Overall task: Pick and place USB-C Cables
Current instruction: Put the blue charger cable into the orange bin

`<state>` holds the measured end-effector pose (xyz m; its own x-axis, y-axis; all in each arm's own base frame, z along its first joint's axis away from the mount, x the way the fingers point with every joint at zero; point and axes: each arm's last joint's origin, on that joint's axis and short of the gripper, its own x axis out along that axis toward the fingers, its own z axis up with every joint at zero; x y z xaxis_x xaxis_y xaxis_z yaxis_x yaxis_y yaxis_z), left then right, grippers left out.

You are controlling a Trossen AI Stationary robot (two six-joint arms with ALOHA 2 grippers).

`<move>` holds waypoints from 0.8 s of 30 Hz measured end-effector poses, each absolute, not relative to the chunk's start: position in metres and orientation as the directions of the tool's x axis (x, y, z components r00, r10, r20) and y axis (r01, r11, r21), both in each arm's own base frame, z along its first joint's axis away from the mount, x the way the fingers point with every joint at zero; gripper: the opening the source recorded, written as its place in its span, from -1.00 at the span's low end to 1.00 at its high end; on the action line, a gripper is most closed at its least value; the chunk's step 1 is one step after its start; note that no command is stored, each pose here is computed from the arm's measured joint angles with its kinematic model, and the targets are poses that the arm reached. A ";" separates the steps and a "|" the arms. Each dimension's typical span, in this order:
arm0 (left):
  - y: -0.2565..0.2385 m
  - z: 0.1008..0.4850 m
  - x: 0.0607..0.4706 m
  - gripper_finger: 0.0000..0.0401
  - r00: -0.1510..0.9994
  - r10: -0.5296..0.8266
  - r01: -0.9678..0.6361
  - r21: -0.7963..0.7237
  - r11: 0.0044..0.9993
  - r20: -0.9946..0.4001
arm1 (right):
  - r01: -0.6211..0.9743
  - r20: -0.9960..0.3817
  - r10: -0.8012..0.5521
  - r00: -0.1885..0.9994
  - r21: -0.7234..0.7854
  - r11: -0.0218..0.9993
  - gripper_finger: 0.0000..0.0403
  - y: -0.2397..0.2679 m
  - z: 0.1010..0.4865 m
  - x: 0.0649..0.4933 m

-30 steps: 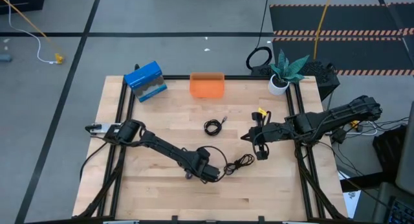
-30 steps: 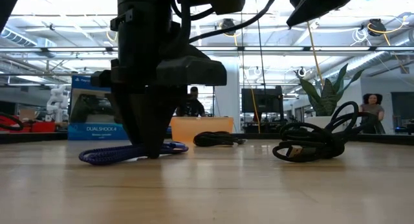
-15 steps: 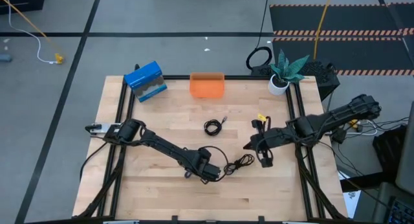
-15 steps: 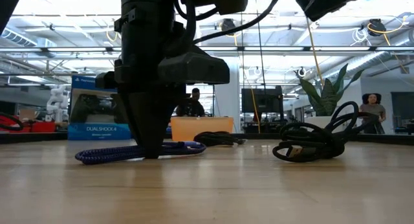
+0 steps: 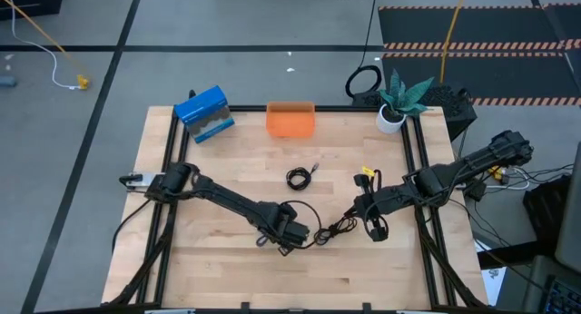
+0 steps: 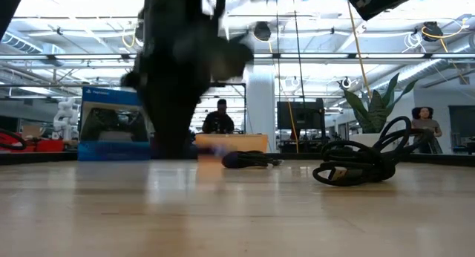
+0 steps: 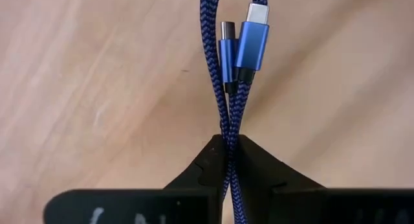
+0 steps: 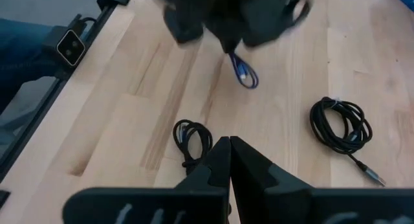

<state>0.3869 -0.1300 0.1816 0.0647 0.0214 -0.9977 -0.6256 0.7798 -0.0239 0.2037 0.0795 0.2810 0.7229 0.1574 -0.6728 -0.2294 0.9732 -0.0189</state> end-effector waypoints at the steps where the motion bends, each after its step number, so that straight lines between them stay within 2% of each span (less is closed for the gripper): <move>1: -0.130 0.191 0.385 -0.83 0.079 0.014 -0.613 -0.038 0.789 -0.997 | -0.229 -0.673 0.157 0.723 -0.019 0.973 -1.00 0.080 0.281 0.204; 8: -0.124 0.245 0.365 -0.91 0.169 -0.027 -0.551 -0.118 0.826 -0.985 | -0.229 -0.672 0.157 0.723 -0.019 0.973 -1.00 0.080 0.281 0.204; 14: -0.121 0.293 0.337 -0.88 0.255 -0.066 -0.519 -0.194 0.833 -0.965 | -0.229 -0.673 0.157 0.723 -0.019 0.973 -1.00 0.080 0.281 0.204; 24: -0.095 0.351 0.275 -0.88 0.232 -0.056 -0.527 -0.173 0.832 -0.971 | -0.229 -0.667 0.158 0.728 -0.019 0.973 -1.00 0.080 0.282 0.204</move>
<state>0.2746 -0.0954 0.3509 0.2319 -0.0555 -0.9712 -0.5266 0.8323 -0.1733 0.2042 0.0796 0.2818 0.7280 0.1583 -0.6670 -0.2293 0.9732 -0.0193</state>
